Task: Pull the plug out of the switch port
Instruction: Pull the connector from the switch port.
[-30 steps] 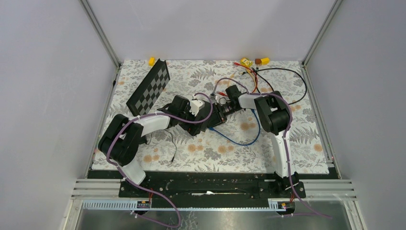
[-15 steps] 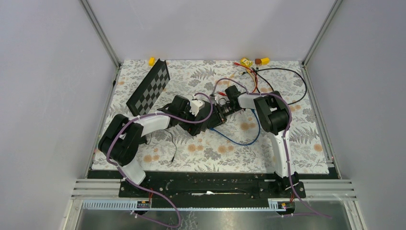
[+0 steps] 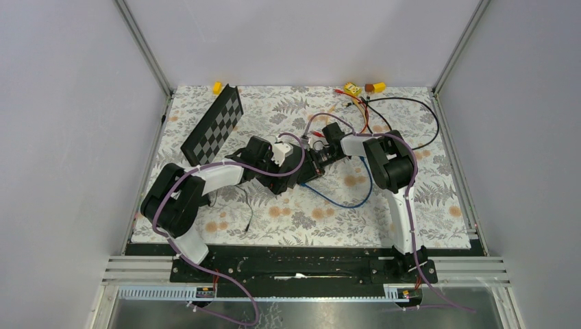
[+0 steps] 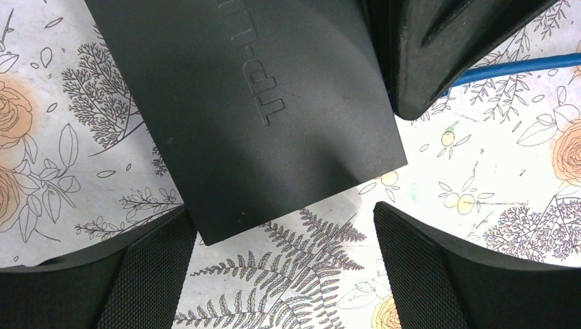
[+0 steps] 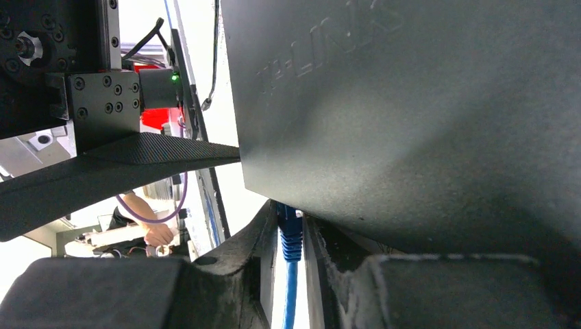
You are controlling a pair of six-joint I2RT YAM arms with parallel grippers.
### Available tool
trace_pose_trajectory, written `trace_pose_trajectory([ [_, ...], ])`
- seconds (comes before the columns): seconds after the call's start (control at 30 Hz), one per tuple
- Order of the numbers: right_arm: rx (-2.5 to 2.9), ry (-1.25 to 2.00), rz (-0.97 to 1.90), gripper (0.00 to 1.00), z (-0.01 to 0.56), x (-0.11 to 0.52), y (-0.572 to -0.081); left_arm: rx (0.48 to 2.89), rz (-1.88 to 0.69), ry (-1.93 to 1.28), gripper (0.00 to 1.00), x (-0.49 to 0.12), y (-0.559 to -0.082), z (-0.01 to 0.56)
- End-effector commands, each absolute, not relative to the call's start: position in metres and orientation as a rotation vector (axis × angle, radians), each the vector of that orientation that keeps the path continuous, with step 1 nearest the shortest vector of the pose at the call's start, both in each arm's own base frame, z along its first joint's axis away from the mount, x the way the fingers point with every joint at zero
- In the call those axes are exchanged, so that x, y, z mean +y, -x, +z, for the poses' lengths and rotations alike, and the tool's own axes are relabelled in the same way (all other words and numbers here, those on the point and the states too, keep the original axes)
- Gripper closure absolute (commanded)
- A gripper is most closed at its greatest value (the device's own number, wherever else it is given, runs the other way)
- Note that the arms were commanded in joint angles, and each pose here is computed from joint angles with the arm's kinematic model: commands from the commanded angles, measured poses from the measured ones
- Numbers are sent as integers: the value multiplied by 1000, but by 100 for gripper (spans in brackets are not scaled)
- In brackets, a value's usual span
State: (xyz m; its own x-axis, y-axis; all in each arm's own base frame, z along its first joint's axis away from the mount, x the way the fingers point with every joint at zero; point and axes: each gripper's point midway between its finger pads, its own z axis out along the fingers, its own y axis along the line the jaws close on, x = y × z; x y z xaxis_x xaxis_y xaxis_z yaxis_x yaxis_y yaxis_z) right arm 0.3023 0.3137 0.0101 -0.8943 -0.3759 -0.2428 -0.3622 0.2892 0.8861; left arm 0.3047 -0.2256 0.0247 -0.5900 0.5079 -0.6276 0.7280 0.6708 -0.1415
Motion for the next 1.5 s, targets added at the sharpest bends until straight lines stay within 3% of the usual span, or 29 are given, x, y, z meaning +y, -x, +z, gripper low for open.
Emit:
trace_pose_trajectory([
  [0.0, -2706, -738, -1420, 78, -50, 300, -299, 2296, -549, -963, 1, -235, -312, 34],
  [0.43, -2729, -707, -1385, 95, -47, 297, -308, 2151, -396, -941, 1, -221, -327, 66],
  [0.63, -2704, -688, -1415, 100, -41, 297, -310, 2058, -444, -998, 1, -233, -323, 86],
  [0.97, -2650, -688, -1455, 100, -38, 297, -308, 1987, -401, -1119, 1, -266, -317, 82],
  [1.47, -2616, -738, -1444, 100, -40, 295, -305, 2059, -33, -1190, 7, -253, -319, 32],
])
